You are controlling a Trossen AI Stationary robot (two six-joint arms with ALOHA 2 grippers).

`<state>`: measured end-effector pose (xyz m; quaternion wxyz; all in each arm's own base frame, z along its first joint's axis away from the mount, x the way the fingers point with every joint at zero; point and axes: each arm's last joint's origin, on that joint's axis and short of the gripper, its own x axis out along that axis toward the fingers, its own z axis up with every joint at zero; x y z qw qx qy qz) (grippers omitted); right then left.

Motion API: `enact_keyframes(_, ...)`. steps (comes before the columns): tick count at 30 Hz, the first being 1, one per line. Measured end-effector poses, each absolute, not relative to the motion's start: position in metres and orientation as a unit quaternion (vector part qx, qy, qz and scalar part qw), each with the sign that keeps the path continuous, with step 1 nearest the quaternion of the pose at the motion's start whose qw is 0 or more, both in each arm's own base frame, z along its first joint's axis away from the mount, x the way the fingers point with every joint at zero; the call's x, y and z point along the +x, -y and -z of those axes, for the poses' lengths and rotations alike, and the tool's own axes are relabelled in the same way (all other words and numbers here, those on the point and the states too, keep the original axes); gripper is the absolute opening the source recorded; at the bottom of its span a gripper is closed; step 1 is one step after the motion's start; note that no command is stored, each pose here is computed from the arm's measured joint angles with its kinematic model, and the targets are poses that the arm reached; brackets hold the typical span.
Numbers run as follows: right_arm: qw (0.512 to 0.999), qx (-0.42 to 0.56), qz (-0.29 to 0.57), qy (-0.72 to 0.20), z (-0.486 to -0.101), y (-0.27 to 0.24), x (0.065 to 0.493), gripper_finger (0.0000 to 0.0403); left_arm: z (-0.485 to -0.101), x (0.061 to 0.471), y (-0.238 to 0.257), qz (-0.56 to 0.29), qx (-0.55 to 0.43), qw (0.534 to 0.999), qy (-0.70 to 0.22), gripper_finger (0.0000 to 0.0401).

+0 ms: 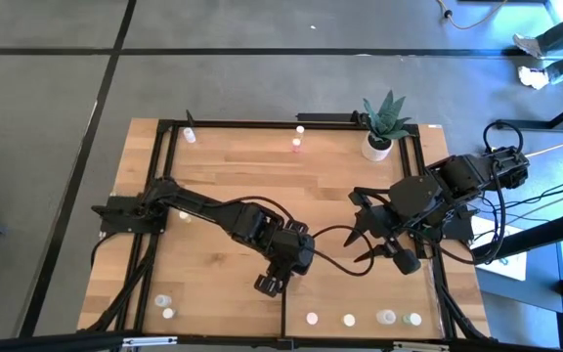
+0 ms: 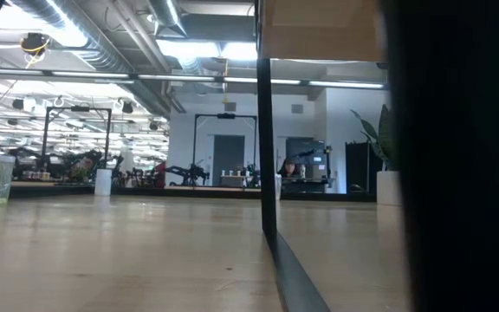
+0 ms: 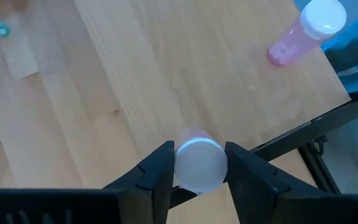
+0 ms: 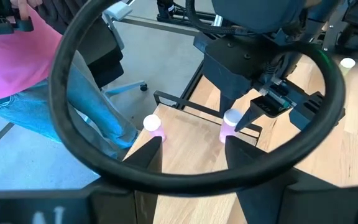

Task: Pick and place medicine bottles onto shelf by color
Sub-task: Put the bottom pink pill bottle on the shelf aligned with the other pink pill bottle

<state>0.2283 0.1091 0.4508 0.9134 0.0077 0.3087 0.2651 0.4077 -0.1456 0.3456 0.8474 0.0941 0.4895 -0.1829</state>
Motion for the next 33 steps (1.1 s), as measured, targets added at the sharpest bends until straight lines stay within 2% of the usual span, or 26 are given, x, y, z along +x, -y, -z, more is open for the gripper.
enact_keyframes(11,0.913,0.007,-0.265,-0.309,-0.451,-0.109,0.228,0.0178,-0.345,0.408,0.146,0.18,0.096,0.848,-0.489,0.0168)
enact_keyframes(27,0.913,0.007,-0.265,-0.309,-0.451,-0.109,0.228,0.0178,-0.346,0.408,0.144,0.174,0.114,0.848,-0.487,0.017)
enact_keyframes(33,0.915,0.007,-0.263,-0.307,-0.451,-0.109,0.228,0.0178,-0.368,0.397,0.132,0.141,0.107,0.86,-0.478,0.017)
